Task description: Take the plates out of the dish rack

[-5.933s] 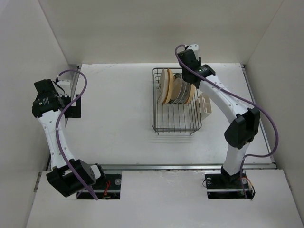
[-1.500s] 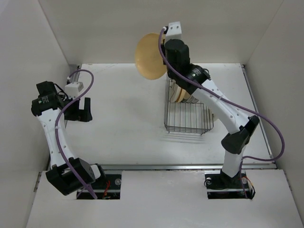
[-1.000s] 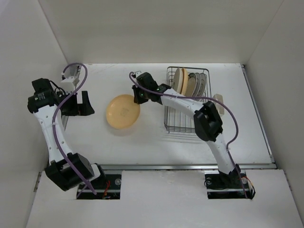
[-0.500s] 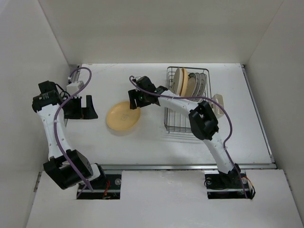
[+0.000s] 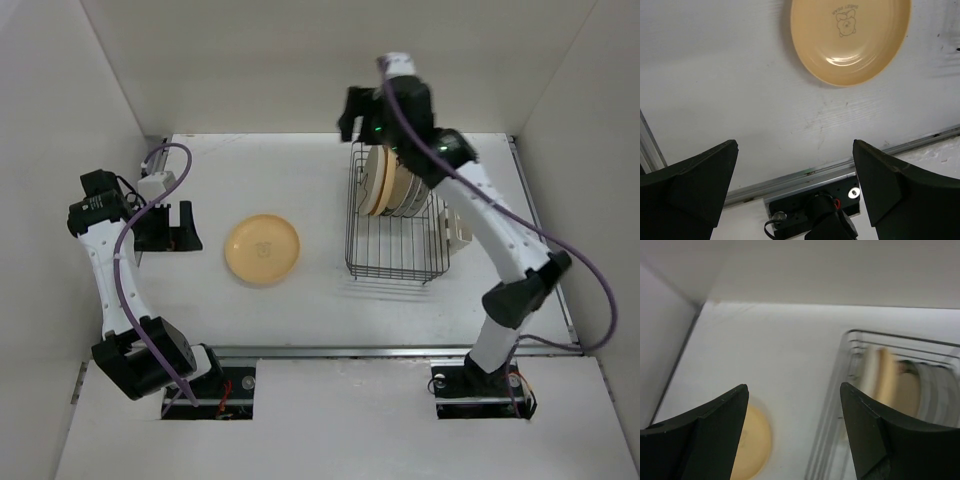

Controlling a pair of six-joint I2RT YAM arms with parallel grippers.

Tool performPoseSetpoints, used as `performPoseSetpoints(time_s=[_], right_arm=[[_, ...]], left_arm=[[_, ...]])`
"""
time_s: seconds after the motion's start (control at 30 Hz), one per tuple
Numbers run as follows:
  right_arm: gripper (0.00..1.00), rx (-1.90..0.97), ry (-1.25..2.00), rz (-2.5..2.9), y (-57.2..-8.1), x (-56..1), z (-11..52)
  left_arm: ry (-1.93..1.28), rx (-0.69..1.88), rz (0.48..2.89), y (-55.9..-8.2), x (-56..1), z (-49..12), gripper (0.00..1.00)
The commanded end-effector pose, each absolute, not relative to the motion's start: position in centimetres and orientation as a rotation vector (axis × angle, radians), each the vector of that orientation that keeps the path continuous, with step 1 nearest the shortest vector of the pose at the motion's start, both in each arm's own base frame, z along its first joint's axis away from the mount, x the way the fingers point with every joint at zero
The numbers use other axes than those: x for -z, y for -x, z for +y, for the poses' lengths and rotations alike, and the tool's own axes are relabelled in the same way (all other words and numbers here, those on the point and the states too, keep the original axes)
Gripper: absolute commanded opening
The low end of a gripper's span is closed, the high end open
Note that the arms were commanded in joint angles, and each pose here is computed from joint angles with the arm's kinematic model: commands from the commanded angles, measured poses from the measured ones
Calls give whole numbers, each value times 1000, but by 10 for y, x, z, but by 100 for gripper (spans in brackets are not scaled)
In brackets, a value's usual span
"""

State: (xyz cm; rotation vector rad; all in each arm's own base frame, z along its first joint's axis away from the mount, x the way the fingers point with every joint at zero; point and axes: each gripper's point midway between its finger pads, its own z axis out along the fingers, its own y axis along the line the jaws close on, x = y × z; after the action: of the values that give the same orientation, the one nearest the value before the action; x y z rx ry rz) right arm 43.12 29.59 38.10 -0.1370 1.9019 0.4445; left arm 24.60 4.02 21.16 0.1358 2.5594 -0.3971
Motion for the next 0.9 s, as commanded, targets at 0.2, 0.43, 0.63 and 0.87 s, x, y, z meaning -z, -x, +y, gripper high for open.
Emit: performPoseSetpoints(time_s=[0.2, 0.43, 0.63, 0.87], right_arm=[[60, -28, -313, 2214, -442, -267, 98], [44, 60, -422, 2246, -444, -235, 66], [43, 99, -432, 2285, -447, -210, 61], [28, 88, -415, 2319, -465, -179, 62]], left_arm=[[-98, 327, 2551, -250, -215, 49, 99], [-102, 288, 2566, -248, -213, 54, 99], [-97, 283, 2579, -244, -211, 54, 99], [-90, 268, 2596, -241, -210, 56, 99]])
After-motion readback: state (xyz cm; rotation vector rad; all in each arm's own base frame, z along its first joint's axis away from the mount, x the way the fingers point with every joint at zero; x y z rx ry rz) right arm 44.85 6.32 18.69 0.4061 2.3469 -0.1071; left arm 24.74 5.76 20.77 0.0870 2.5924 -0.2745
